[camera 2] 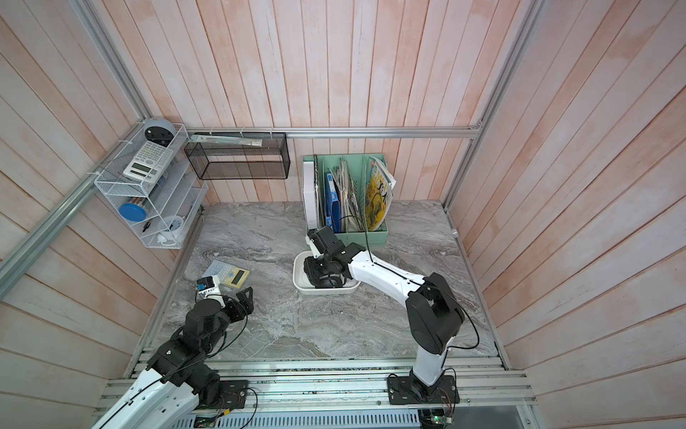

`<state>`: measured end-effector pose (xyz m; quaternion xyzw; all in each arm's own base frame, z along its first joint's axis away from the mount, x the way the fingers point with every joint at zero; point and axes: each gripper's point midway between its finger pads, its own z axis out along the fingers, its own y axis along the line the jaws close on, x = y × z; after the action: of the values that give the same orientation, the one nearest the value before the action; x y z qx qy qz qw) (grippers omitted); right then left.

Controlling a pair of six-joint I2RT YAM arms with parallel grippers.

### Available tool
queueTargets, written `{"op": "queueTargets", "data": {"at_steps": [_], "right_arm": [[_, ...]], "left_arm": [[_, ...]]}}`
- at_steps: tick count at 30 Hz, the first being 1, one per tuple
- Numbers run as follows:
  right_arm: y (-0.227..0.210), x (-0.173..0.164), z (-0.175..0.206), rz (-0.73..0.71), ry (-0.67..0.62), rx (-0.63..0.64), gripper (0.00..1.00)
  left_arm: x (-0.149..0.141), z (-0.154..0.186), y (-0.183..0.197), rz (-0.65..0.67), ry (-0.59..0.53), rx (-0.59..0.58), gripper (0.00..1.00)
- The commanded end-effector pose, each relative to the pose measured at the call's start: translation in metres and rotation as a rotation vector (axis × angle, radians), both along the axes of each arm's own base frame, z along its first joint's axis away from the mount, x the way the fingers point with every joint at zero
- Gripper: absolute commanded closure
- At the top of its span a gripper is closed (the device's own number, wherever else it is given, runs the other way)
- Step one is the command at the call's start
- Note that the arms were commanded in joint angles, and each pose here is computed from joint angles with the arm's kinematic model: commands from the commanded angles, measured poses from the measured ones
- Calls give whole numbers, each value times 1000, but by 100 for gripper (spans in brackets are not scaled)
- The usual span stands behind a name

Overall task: Take out the mouse from the storage box
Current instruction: Pick up the mouse from the storage box, then place the mouse at the center of the board.

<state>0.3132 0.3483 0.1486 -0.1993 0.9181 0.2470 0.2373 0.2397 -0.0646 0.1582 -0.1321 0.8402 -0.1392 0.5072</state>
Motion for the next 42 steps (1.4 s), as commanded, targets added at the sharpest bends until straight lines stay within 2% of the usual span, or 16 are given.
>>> {"op": "queueTargets", "data": {"at_steps": [1,11,22,42], "right_arm": [[-13,-12,8,-36,11,10,66],[-40,-56,14,-71,0,15,66],[-53,-101,-23,-95,60,27,67],[-42,-113,-82,-141,183,57,66]], "left_arm": [[1,0,-1,-12,-13,5,5],[0,1,-1,-14,-16,1,6],[-1,2,0,-9,-21,-4,5],[-4,2,3,0,-26,-9,5]]}}
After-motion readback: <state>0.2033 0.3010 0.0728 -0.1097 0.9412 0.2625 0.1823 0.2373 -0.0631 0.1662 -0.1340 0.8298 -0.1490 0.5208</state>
